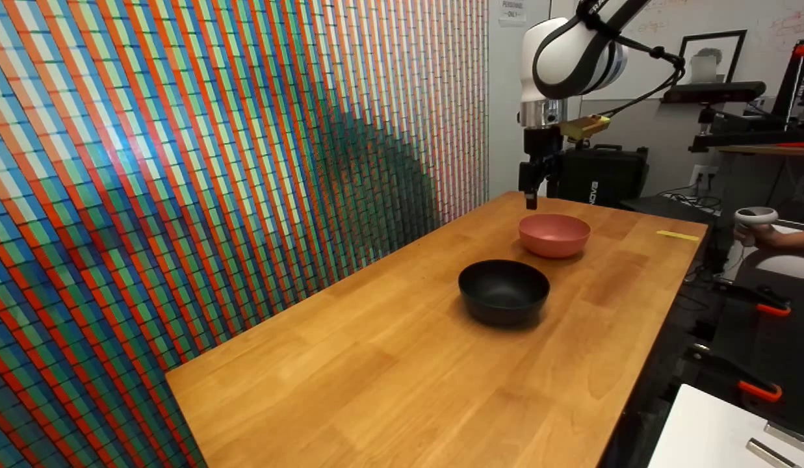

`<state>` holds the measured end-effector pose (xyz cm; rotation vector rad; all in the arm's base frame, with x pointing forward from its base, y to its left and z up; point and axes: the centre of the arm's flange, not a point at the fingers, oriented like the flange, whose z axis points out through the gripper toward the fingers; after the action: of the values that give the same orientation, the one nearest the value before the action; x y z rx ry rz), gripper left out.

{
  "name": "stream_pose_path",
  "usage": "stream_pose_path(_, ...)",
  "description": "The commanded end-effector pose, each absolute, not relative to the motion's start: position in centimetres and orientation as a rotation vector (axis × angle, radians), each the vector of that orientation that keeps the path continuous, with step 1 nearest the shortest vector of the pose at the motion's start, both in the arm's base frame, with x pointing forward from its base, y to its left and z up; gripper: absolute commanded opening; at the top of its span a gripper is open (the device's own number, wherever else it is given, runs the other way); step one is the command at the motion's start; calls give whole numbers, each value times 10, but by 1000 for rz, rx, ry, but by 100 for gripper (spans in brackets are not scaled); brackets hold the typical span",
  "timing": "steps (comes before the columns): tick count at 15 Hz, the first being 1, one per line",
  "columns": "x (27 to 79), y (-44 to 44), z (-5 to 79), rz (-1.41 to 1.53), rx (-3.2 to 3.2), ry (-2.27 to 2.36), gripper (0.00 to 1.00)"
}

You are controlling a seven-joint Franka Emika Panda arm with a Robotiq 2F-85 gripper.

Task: Put the pink bowl on top of the black bowl

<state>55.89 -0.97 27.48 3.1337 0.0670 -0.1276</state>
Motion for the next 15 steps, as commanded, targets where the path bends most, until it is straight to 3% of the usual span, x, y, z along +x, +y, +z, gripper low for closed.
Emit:
stream_pose_path(1, 582, -22, 241, -79, 3070, 7, 100)
stream_pose_path(12, 571, -27, 163, -96, 2993, -45, 100)
stream_pose_path(13, 570, -24, 159, -96, 2993, -41, 75)
stream_pose_path(14, 569, -20, 158, -93, 2995, -32, 74)
stream_pose_path(15, 569, -17, 157, -90, 2997, -29, 66)
